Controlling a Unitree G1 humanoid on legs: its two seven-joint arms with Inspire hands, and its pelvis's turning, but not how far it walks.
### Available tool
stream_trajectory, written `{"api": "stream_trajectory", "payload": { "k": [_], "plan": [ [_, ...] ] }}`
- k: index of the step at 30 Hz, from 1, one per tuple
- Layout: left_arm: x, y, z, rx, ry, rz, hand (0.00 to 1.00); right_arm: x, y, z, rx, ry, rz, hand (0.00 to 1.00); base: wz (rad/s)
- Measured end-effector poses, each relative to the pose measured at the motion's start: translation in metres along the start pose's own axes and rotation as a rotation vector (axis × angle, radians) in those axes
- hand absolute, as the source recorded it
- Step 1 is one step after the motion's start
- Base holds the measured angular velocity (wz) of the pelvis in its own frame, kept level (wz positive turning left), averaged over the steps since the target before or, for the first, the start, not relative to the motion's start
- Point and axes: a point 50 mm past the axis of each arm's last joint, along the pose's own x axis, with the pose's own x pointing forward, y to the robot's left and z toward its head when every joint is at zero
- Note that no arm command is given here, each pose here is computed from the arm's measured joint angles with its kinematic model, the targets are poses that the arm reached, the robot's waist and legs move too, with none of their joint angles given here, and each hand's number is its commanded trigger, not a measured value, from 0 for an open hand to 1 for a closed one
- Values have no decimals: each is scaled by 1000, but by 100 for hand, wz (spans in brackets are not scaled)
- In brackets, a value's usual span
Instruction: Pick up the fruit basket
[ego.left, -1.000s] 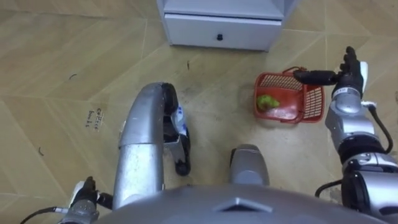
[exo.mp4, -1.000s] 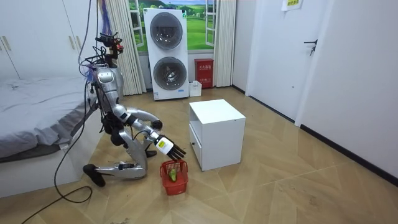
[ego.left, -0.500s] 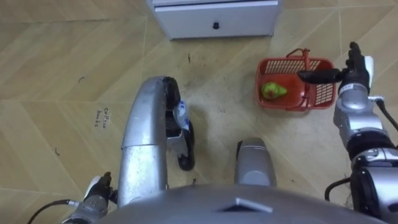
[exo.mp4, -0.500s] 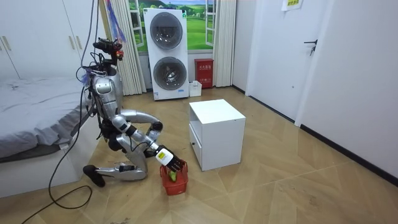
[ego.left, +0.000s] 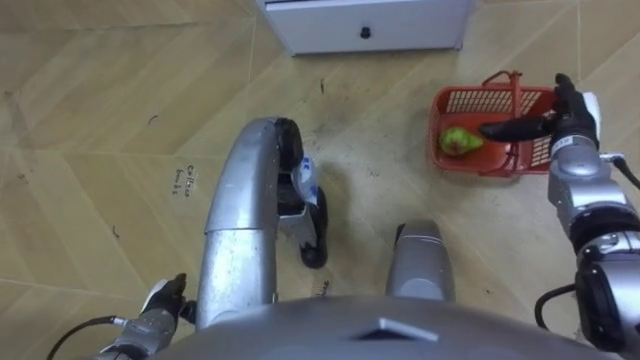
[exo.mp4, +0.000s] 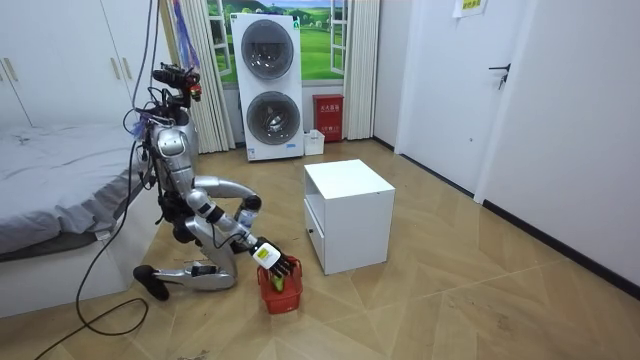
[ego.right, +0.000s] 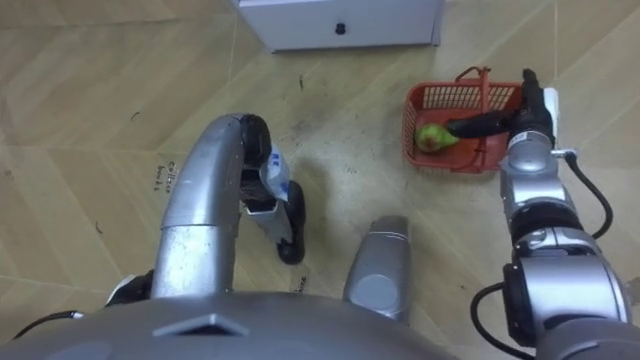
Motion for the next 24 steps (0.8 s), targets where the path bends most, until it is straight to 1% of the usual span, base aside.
{"api": "stream_trajectory", "payload": {
  "k": [7,12,17,20,24],
  "plan": [
    [0,-2,0,9,-1,-38,0,1,0,-4,-4,25,20,0,0],
    [0,-2,1,9,-3,-42,0,3,-1,-2,5,30,29,0,0],
    [1,-1,5,-6,-9,-42,0,4,-16,-16,59,114,14,0,0],
    [0,-3,-1,-10,14,-60,0,3,-19,-19,82,125,11,0,0],
    [0,-2,1,-10,13,-60,0,4,-19,-18,116,126,18,0,2]
  ]
}}
